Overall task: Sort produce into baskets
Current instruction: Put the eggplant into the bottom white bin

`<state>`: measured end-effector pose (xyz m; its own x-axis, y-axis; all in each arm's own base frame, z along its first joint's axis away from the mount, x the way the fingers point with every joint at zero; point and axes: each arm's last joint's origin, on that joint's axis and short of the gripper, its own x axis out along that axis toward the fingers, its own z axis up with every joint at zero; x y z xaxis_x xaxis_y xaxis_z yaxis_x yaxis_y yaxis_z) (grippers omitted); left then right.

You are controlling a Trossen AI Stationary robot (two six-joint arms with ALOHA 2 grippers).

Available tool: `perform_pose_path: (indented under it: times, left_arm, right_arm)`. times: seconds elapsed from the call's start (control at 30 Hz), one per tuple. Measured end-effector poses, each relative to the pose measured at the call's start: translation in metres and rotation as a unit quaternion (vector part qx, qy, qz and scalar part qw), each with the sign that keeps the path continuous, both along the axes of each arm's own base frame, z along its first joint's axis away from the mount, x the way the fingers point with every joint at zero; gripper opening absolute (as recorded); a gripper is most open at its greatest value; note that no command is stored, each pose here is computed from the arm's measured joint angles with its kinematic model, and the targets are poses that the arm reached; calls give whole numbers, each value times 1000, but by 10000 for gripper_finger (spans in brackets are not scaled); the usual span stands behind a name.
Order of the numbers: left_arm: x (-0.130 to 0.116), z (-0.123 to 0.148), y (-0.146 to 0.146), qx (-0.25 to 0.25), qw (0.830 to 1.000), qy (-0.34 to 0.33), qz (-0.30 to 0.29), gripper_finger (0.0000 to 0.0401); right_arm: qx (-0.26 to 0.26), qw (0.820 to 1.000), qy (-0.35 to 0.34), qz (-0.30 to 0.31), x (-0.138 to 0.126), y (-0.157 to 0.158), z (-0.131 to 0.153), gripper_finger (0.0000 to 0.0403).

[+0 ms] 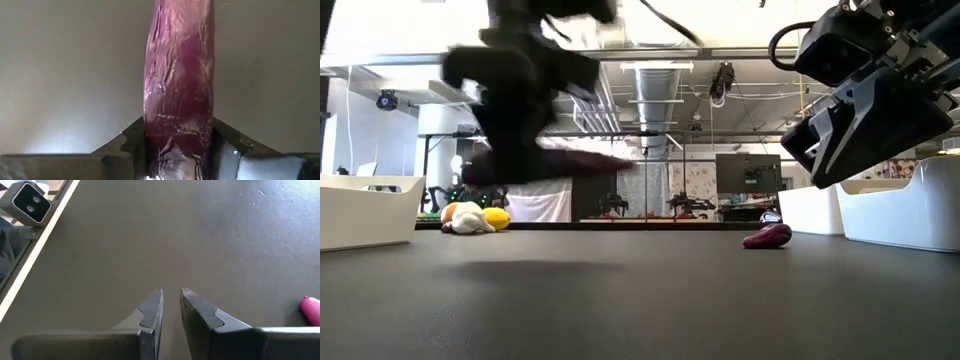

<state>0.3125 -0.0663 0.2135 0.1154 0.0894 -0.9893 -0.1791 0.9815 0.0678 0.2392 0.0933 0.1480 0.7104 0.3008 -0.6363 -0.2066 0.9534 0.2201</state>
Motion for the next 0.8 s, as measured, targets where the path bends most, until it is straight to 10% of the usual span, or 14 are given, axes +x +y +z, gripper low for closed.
perform_pose_path:
  times: [0.3, 0.57, 0.8]
  left_arm:
    - [-114, 43, 7, -50, 949, -128, 285, 132]
    - [-161, 30, -5, -126, 932, -68, 332, 132]
    - [-176, 24, -11, -92, 894, 9, 438, 132]
  right_arm:
    - [-21, 999, -24, 21, 2, 0, 3, 59]
    - [-32, 996, -71, 40, 7, 2, 10, 59]
    - [-46, 995, -78, 51, 7, 2, 10, 59]
